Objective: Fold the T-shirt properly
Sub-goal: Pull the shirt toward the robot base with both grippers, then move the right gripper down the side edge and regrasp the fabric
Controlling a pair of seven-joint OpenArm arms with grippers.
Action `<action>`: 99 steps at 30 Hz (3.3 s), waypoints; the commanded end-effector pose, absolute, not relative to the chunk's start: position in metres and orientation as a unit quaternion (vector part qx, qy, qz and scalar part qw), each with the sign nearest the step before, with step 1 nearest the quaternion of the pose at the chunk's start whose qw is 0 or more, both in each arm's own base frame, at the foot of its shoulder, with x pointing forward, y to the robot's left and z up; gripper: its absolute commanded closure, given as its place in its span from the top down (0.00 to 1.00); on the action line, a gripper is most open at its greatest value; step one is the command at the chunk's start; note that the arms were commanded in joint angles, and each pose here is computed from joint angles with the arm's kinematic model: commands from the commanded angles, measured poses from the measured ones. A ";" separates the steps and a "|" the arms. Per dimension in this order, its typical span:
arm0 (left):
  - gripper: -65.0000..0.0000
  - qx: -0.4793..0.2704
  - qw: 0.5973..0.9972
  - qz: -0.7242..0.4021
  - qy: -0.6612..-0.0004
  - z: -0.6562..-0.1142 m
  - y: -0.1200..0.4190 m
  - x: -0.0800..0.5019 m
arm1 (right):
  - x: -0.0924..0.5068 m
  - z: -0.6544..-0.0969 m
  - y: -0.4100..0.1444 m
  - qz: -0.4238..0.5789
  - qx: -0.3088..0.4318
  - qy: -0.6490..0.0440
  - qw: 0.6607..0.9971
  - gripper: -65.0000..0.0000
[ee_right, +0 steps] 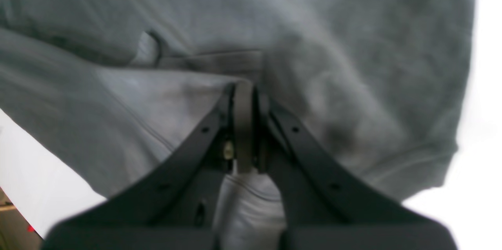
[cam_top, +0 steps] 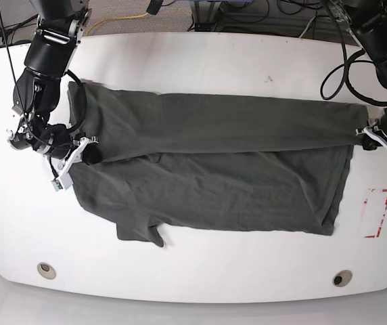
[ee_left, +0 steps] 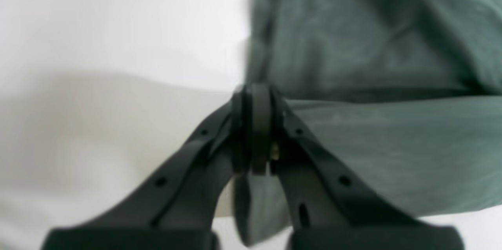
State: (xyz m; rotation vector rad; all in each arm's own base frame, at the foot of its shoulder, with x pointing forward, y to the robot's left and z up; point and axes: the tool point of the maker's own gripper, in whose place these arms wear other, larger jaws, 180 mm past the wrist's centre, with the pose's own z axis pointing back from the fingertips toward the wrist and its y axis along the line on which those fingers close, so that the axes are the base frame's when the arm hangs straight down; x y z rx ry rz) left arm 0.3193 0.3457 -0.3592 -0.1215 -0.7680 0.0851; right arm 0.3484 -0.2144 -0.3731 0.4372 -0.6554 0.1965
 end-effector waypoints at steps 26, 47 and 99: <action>0.61 -0.034 0.918 -0.050 -0.392 -0.328 0.331 0.342 | 0.309 -0.347 -0.255 0.138 0.127 -0.352 0.917 0.63; 0.61 0.016 0.911 -0.106 -0.399 -0.377 0.299 0.277 | 0.236 -0.395 -0.262 0.066 0.145 -0.307 0.938 0.63; 0.52 0.061 0.950 -0.162 -0.258 -0.390 0.304 0.153 | 0.135 -0.406 -0.309 0.101 0.081 -0.190 0.973 0.00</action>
